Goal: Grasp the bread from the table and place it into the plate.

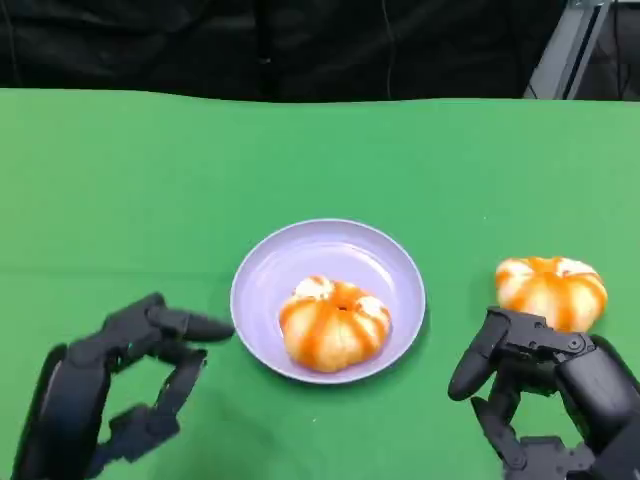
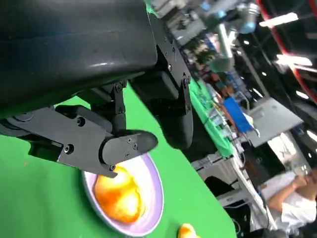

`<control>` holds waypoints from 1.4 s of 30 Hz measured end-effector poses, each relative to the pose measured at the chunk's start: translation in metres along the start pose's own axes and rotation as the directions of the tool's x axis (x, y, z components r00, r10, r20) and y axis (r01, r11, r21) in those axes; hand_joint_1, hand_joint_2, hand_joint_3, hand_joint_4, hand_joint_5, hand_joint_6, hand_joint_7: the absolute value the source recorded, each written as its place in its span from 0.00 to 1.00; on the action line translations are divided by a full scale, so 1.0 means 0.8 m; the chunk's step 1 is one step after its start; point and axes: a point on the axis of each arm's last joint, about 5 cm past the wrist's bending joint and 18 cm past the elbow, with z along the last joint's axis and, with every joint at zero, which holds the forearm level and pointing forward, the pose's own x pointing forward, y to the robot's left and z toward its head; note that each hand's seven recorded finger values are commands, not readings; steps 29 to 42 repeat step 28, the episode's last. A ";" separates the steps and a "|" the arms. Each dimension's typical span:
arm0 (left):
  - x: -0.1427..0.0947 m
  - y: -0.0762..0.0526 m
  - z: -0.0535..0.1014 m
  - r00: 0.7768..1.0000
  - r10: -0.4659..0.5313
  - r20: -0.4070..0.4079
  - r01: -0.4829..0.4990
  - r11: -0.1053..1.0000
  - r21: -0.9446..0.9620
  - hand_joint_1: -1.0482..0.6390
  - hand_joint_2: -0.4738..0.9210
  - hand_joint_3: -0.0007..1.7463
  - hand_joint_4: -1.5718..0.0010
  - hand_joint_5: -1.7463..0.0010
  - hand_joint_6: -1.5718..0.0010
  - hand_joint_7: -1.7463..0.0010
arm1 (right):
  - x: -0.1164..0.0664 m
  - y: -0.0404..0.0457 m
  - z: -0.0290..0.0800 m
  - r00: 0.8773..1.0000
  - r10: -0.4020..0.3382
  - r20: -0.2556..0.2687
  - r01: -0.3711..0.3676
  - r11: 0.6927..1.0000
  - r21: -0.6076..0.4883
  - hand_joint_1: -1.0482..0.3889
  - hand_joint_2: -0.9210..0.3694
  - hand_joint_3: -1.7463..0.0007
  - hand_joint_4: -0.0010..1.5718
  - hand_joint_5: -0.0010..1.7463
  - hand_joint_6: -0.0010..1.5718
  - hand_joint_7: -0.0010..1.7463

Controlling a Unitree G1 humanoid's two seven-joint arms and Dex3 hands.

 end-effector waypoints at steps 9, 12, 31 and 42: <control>-0.014 -0.005 -0.004 0.995 0.089 -0.048 -0.095 0.988 -0.125 0.64 0.71 0.71 0.49 0.02 0.53 0.13 | -0.001 -0.007 -0.002 1.000 -0.014 -0.003 0.014 1.000 -0.001 0.78 0.37 0.32 0.50 0.92 0.45 0.79; -0.014 -0.006 -0.006 0.994 0.097 -0.057 -0.104 0.986 -0.132 0.64 0.72 0.70 0.49 0.00 0.53 0.11 | -0.002 -0.007 -0.002 1.000 -0.014 0.000 0.014 1.000 -0.004 0.78 0.37 0.32 0.49 0.92 0.45 0.79; -0.014 -0.003 -0.013 0.995 0.089 -0.048 -0.096 0.978 -0.185 0.63 0.71 0.68 0.48 0.02 0.52 0.13 | -0.001 -0.007 -0.003 1.000 -0.014 0.001 0.014 1.000 0.000 0.78 0.38 0.32 0.48 0.93 0.44 0.81; -0.014 -0.003 -0.013 0.995 0.089 -0.048 -0.096 0.978 -0.185 0.63 0.71 0.68 0.48 0.02 0.52 0.13 | -0.001 -0.007 -0.003 1.000 -0.014 0.001 0.014 1.000 0.000 0.78 0.38 0.32 0.48 0.93 0.44 0.81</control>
